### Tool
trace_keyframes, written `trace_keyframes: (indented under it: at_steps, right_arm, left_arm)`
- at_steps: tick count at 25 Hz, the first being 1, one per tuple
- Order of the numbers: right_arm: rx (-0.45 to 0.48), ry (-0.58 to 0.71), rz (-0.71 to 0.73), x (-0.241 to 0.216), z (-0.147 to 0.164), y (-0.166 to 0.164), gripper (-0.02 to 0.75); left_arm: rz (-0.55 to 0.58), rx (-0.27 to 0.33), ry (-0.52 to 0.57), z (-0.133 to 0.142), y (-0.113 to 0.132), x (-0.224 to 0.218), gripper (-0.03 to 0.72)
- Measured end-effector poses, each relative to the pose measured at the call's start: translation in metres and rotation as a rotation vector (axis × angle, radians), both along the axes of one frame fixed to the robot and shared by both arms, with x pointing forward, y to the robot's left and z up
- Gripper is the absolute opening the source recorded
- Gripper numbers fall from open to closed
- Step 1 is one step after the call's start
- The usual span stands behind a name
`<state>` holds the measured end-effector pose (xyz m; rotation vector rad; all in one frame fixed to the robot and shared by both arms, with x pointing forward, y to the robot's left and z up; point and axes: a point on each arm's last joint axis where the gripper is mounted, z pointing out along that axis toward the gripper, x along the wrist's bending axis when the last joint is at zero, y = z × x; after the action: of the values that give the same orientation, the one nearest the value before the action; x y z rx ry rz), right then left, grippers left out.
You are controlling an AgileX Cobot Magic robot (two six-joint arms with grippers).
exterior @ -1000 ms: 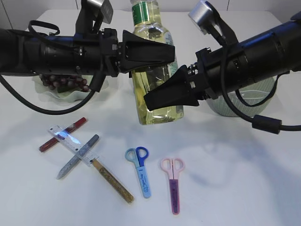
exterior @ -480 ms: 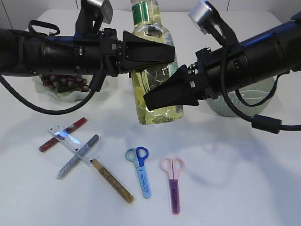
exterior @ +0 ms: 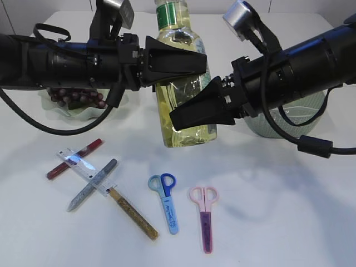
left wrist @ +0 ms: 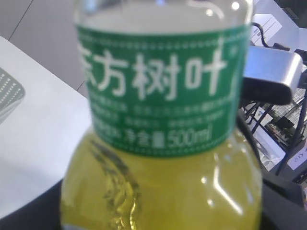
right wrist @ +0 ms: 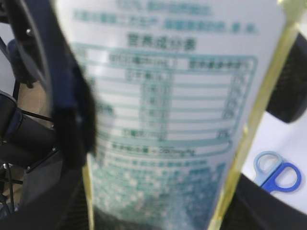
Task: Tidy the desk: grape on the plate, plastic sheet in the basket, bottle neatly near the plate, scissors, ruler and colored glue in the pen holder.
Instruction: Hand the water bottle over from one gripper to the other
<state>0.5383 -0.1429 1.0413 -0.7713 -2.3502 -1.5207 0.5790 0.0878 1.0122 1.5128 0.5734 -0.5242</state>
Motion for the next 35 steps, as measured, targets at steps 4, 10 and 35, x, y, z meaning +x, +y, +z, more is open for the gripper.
trace_keyframes:
  at_steps: [4, 10, 35]
  right_arm:
    - [-0.001, 0.007, 0.002, 0.0, 0.0, 0.0, 0.51]
    - [-0.005, 0.018, 0.003, -0.001, -0.001, 0.0, 0.615]
    - [-0.08, 0.085, -0.004, -0.007, 0.0, 0.0, 0.67]
  left_arm:
    - [-0.002, 0.003, 0.001, 0.0, 0.0, 0.0, 0.472]
    - [-0.002, 0.013, 0.003, -0.001, 0.0, 0.0, 0.456]
    - [0.107, 0.116, -0.014, -0.004, 0.024, 0.013, 0.455]
